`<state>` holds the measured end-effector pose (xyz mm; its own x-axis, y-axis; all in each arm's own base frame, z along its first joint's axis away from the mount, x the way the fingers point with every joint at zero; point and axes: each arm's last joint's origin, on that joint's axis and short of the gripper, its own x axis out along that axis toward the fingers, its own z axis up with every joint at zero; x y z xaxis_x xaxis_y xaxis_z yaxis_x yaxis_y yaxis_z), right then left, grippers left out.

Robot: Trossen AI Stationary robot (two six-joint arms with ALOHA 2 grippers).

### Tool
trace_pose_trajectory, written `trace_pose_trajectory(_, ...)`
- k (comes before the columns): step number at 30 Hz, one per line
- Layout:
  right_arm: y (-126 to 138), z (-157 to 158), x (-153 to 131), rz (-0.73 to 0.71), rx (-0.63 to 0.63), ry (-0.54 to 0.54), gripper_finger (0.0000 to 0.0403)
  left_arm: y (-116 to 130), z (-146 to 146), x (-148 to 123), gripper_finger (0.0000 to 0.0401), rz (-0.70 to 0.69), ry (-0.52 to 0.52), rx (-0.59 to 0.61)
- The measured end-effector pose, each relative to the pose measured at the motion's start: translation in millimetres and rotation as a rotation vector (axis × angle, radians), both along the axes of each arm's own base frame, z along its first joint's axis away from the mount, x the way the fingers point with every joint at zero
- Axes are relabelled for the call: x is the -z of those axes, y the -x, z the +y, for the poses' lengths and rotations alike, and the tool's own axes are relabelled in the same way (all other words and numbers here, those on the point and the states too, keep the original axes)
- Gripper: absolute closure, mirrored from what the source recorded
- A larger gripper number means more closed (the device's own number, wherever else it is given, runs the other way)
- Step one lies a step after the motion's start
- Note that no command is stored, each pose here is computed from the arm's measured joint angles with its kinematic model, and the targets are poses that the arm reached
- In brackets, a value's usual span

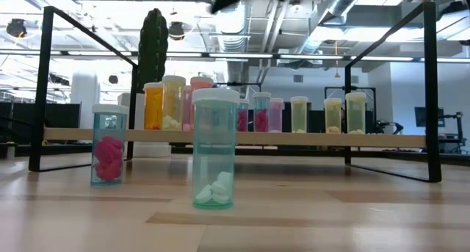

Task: Pick and place medicine bottles onto shelf by color
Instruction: Put the blue pill bottle on the shelf

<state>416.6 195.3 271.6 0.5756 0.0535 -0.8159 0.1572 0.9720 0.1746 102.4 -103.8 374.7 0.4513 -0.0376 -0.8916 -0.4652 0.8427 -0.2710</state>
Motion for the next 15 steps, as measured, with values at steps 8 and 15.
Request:
trace_pose_trajectory(8,29,25,45,0.219,0.149,-0.007,0.0147,0,0,0,0.0227,-0.011,-0.031,0.041)
trace_pose_trajectory(15,22,47,72,0.121,0.06,-0.027,0.0147,-1,1,0,0.0227,-0.024,-0.056,0.058)
